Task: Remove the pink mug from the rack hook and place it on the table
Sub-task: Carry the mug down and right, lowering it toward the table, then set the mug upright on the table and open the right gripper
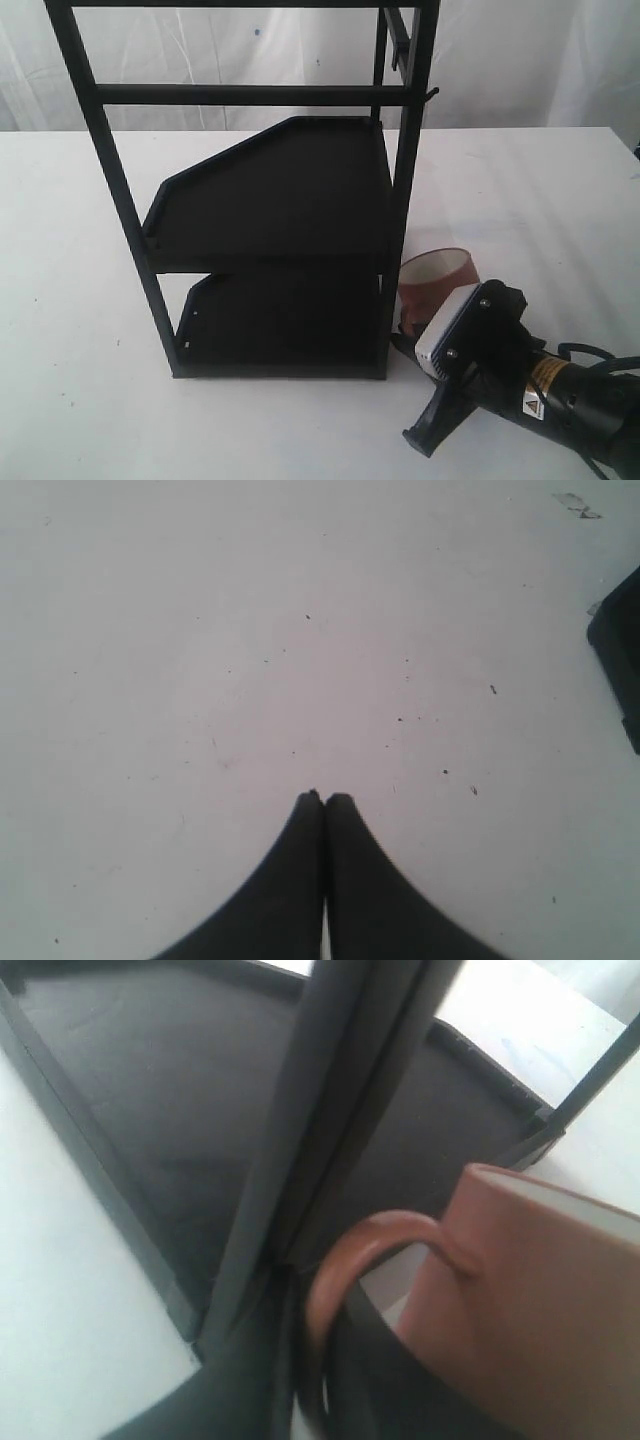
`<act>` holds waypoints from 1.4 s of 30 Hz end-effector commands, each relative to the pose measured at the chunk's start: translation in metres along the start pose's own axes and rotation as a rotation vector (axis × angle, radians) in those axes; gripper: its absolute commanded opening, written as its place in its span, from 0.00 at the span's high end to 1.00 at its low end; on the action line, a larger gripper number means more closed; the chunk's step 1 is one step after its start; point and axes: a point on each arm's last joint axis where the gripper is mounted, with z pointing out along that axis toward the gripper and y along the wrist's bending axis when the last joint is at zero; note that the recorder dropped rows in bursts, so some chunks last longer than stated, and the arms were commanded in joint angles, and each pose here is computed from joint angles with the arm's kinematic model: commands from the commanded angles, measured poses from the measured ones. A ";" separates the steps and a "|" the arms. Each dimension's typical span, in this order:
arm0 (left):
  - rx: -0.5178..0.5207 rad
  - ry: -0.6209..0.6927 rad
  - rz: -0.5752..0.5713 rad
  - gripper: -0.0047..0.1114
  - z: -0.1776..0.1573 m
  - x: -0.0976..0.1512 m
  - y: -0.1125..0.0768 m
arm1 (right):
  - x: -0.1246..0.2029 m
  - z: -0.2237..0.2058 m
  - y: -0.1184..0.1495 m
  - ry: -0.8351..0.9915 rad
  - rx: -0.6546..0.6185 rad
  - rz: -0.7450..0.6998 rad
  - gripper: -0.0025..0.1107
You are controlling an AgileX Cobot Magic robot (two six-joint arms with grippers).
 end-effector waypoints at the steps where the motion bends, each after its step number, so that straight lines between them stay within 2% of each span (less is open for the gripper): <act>1: 0.005 0.025 -0.004 0.96 0.000 0.003 0.000 | -0.003 0.001 -0.001 -0.033 0.011 -0.013 0.98; 9: 0.005 0.025 -0.004 0.96 0.000 0.003 0.000 | -0.002 0.001 -0.002 -0.025 0.022 0.026 0.97; 16: 0.005 0.025 -0.004 0.96 0.000 0.003 0.000 | -0.002 0.001 -0.002 -0.023 0.023 0.044 0.76; 20: 0.005 0.025 -0.004 0.96 0.000 0.003 0.000 | -0.001 0.001 -0.002 -0.017 0.021 0.044 0.70; 24: 0.005 0.025 -0.004 0.96 0.000 0.003 0.000 | 0.000 0.000 -0.001 -0.004 0.018 0.053 0.70; 32: 0.005 0.025 -0.004 0.96 0.000 0.003 0.000 | 0.005 -0.002 0.001 0.024 0.012 0.241 0.70; 42: 0.005 0.025 -0.004 0.96 0.000 0.003 0.000 | 0.009 -0.036 0.019 0.035 -0.021 0.372 0.70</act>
